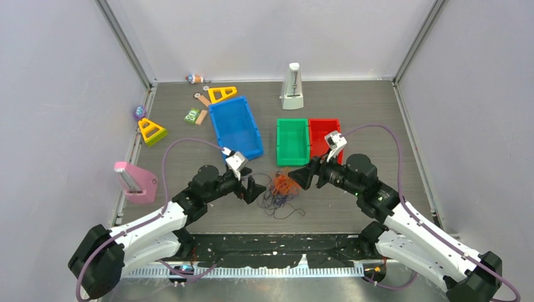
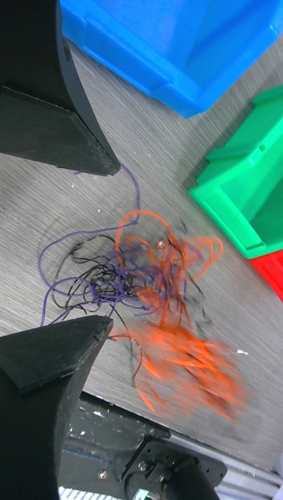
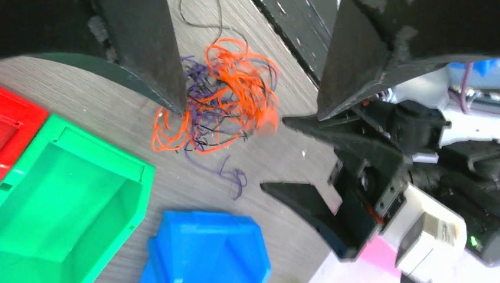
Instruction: Untangle the cables
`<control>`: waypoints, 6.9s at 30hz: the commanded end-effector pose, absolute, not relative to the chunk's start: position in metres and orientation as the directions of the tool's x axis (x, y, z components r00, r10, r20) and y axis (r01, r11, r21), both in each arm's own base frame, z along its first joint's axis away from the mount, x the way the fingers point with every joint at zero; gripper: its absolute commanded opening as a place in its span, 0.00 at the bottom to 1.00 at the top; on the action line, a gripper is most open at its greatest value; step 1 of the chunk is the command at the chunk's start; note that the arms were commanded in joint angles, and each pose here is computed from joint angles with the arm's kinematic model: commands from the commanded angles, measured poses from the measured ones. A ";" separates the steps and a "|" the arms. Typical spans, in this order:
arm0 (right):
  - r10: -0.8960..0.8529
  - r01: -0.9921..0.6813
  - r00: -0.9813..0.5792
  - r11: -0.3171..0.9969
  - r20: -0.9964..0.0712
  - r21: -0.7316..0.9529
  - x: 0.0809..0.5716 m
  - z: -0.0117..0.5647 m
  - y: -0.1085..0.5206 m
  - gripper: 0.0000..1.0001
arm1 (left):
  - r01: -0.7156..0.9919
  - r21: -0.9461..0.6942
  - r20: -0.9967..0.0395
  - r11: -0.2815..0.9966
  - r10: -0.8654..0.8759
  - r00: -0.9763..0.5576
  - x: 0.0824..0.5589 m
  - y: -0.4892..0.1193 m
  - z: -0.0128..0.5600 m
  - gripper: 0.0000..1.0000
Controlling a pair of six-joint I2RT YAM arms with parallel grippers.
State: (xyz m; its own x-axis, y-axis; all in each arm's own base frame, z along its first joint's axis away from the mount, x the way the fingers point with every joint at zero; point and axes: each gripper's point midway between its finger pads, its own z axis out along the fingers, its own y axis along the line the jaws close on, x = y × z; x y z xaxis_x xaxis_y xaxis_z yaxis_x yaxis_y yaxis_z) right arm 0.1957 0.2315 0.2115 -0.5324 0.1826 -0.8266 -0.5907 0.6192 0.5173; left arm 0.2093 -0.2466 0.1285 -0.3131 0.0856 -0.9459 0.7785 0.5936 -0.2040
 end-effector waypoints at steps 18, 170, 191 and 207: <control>0.057 -0.460 -0.619 0.782 -0.783 0.420 0.207 0.122 0.208 0.74 | 0.765 -0.304 -0.811 0.568 0.268 -0.521 0.227 -0.289 0.095 0.83; 0.064 -0.491 -0.633 0.737 -0.771 0.464 0.240 0.086 0.341 0.20 | 0.418 -0.181 -0.875 0.890 0.048 -0.482 0.275 -0.206 0.109 0.00; 0.411 0.486 -0.329 0.846 -0.850 0.220 0.212 0.110 0.051 0.05 | -0.148 -0.066 -0.924 0.987 -0.116 -0.365 0.279 -0.083 0.119 0.00; 0.038 -0.440 -0.449 0.860 -0.893 0.258 0.226 0.170 0.220 0.97 | 0.198 -0.136 -0.920 0.971 -0.050 -0.389 0.280 -0.146 0.123 0.00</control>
State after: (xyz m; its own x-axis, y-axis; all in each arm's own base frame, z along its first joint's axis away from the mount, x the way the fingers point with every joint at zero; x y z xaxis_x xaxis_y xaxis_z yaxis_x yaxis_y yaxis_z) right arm 0.2168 0.1547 0.1214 -0.5115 0.1696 -0.8424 -0.1457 0.9490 0.2795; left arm 0.2744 -0.1346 0.1092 -0.4305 -0.0329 -0.9020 0.1491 0.9830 -0.1071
